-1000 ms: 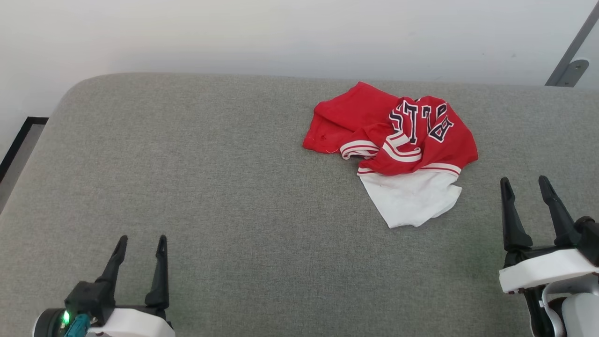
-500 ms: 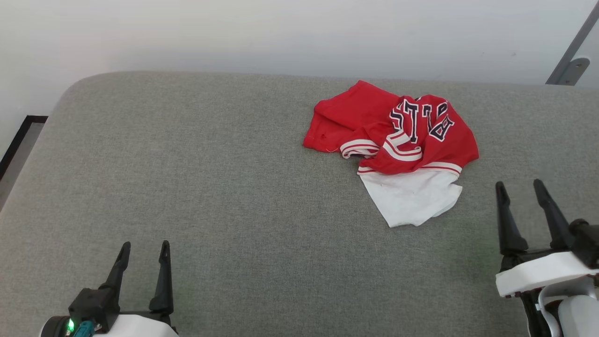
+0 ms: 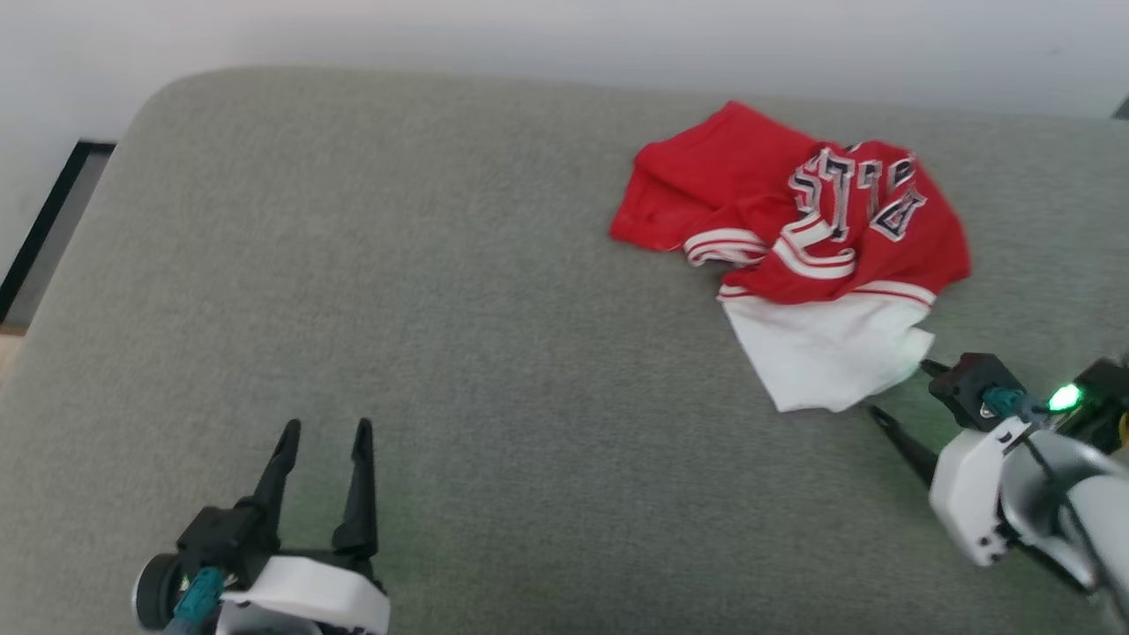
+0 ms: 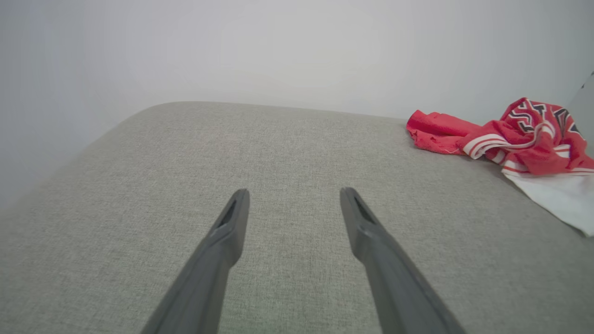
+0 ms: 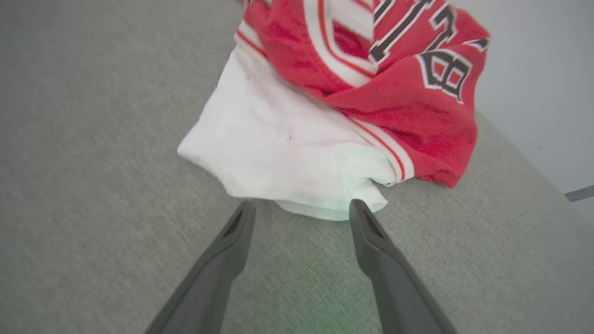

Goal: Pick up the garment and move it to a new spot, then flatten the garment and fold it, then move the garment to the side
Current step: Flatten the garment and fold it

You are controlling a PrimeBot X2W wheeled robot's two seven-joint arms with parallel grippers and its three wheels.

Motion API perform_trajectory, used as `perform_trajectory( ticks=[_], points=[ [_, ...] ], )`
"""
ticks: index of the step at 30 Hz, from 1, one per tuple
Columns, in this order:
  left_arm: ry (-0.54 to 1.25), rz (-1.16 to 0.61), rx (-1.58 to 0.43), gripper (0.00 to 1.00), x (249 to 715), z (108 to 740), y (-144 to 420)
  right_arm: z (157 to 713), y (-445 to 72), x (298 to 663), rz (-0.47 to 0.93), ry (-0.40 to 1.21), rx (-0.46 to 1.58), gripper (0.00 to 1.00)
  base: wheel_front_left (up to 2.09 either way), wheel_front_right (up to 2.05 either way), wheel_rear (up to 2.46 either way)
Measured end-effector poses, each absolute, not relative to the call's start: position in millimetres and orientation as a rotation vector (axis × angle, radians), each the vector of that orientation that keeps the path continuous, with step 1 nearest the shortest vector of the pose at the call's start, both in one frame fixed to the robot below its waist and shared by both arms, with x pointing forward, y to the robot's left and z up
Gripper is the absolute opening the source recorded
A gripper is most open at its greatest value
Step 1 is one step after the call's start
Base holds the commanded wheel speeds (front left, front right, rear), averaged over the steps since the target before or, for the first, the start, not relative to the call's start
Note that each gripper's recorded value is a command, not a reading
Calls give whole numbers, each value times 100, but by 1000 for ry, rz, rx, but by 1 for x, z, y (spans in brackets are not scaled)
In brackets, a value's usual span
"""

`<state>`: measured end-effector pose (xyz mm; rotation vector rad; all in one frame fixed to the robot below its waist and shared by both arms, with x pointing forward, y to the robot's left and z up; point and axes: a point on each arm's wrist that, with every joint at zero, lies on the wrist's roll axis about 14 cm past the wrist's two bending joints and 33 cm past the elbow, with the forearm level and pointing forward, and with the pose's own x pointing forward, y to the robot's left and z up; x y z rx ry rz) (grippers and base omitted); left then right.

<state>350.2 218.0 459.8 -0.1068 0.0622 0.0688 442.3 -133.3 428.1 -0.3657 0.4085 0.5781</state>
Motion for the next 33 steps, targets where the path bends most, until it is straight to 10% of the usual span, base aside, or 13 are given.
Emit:
perform_trajectory(
  ticks=[15,18,33],
  points=[
    [137,125,-214,100,358,434,221,388,-126,480,880,724,-775,100,0,0,0],
    [147,143,-218,100,360,431,225,375,-122,484,902,769,-740,0,0,0,0],
    [133,51,-196,100,387,432,203,403,-257,504,515,782,-622,0,0,0,0]
  ],
)
